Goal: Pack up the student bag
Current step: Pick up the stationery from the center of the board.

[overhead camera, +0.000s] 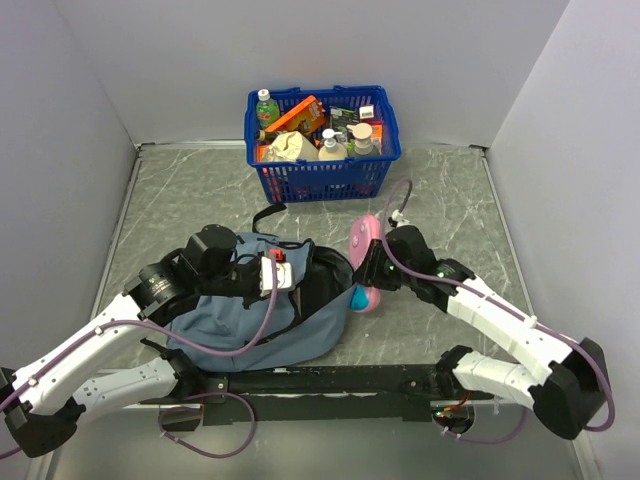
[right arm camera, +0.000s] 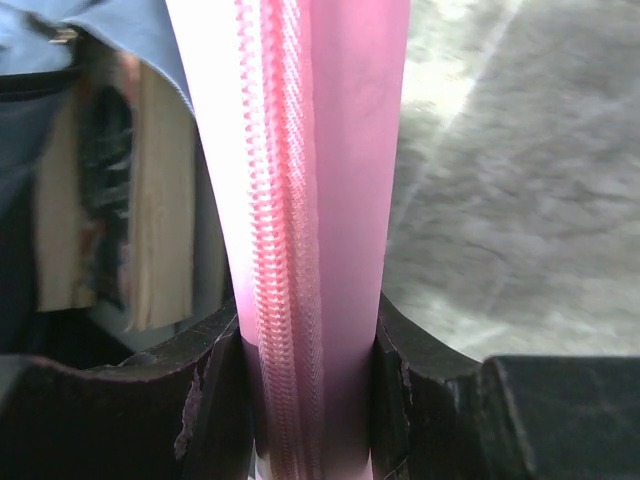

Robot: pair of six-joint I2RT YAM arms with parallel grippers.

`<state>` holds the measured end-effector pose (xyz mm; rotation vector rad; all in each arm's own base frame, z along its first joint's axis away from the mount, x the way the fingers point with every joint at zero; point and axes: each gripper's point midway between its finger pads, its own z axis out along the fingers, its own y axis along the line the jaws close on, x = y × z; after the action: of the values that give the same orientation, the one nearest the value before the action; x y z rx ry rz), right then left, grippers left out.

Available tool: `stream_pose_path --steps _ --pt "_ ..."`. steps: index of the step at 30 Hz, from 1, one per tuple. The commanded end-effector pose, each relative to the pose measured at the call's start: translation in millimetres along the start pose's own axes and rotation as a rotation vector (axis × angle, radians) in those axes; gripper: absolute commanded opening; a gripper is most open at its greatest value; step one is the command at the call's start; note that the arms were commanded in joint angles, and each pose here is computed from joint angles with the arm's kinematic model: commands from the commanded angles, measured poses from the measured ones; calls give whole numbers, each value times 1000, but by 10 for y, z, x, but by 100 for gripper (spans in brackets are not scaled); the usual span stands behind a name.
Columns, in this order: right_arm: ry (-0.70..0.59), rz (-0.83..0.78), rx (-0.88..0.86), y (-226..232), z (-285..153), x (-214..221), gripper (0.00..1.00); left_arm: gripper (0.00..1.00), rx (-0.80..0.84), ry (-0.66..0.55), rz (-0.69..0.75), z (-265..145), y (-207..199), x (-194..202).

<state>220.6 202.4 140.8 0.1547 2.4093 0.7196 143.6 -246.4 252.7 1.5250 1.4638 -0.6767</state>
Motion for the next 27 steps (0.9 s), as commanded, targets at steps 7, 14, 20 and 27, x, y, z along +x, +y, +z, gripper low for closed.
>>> stream_pose_path --steps 7,14,20,27 --pt "-28 20 3 -63 -101 1 61 1 17 -58 25 -54 -40 -147" --pt "-50 67 12 -191 -101 -35 41 1 17 -62 22 -60 -39 -160" --pt "-74 38 99 -295 -278 -226 19 1 17 -65 22 -67 -43 -166" --pt "-228 19 -50 82 -811 -723 23 1 18 -70 21 -64 -39 -175"
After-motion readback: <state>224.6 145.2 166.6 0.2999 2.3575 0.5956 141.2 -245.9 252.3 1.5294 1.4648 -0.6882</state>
